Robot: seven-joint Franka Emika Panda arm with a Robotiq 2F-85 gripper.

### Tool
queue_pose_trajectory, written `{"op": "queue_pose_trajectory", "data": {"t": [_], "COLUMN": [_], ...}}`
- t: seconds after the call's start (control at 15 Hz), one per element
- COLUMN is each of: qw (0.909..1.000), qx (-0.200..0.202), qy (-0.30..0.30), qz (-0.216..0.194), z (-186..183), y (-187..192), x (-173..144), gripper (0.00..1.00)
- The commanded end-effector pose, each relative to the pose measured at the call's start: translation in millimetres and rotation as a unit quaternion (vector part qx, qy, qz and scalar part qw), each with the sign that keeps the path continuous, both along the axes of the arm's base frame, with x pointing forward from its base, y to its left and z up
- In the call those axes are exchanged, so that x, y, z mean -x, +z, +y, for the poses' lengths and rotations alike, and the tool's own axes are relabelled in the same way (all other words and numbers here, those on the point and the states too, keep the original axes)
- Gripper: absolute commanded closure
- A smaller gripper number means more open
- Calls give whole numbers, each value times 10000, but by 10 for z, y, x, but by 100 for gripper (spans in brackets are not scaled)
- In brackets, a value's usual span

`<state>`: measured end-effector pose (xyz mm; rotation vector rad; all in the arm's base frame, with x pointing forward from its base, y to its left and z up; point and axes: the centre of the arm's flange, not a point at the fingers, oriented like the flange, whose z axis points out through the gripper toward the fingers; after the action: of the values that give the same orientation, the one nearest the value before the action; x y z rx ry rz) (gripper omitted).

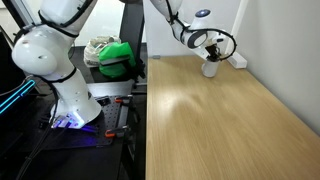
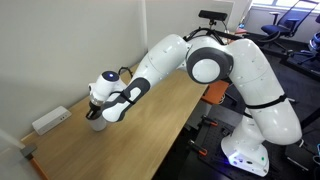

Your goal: Remove the marker from the mug cup

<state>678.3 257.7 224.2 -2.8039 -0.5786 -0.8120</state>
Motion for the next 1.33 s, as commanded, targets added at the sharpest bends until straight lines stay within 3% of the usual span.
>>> {"op": "queue_pose_trajectory", "data": {"t": [0.0, 1.27], "qw": [10000, 9984], "qx": [34, 286], "qy": [8, 114], "qz": [-43, -481], "z": [60, 147], "y": [85, 147], "x": [83, 231], "gripper": [96, 96]}}
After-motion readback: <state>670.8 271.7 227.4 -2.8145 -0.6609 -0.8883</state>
